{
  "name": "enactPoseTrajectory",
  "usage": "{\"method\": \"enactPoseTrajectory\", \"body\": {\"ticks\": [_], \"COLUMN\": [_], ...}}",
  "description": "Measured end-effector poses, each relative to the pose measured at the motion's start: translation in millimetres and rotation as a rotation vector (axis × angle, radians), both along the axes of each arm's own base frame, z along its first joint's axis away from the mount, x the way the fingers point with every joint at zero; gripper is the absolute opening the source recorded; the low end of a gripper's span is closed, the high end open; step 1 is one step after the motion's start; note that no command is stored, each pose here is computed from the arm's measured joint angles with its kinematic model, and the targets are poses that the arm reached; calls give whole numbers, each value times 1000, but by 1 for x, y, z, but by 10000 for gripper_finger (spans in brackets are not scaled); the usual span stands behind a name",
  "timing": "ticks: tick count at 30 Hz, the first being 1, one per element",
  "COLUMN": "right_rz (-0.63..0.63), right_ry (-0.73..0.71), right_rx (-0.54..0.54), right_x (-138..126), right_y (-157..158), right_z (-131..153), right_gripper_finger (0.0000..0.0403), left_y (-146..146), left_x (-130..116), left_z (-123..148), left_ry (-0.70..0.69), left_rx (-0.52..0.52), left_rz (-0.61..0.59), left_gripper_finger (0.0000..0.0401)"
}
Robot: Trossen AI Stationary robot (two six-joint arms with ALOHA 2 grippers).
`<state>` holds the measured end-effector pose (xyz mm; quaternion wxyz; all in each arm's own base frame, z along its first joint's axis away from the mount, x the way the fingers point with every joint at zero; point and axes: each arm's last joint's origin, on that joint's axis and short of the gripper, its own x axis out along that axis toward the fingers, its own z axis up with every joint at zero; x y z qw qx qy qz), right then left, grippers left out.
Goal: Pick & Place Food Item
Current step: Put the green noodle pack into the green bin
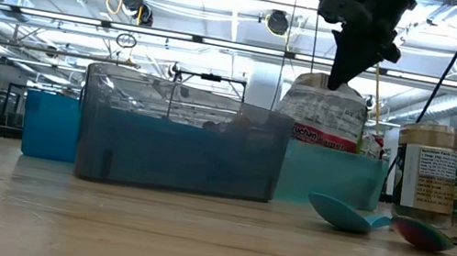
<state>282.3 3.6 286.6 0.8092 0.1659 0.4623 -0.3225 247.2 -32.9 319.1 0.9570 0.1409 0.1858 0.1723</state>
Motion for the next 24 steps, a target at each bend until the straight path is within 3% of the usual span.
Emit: {"method": "enactPoseTrajectory", "body": {"ticks": [24], "right_rz": [-98], "right_ry": [66], "right_rx": [97], "right_x": [-10], "right_y": [3], "right_z": [-29], "right_gripper_finger": [0], "left_y": [0], "left_x": [0], "left_z": [0], "left_ry": [-1], "left_rx": [0], "left_rz": [-1], "left_gripper_finger": [147]}}
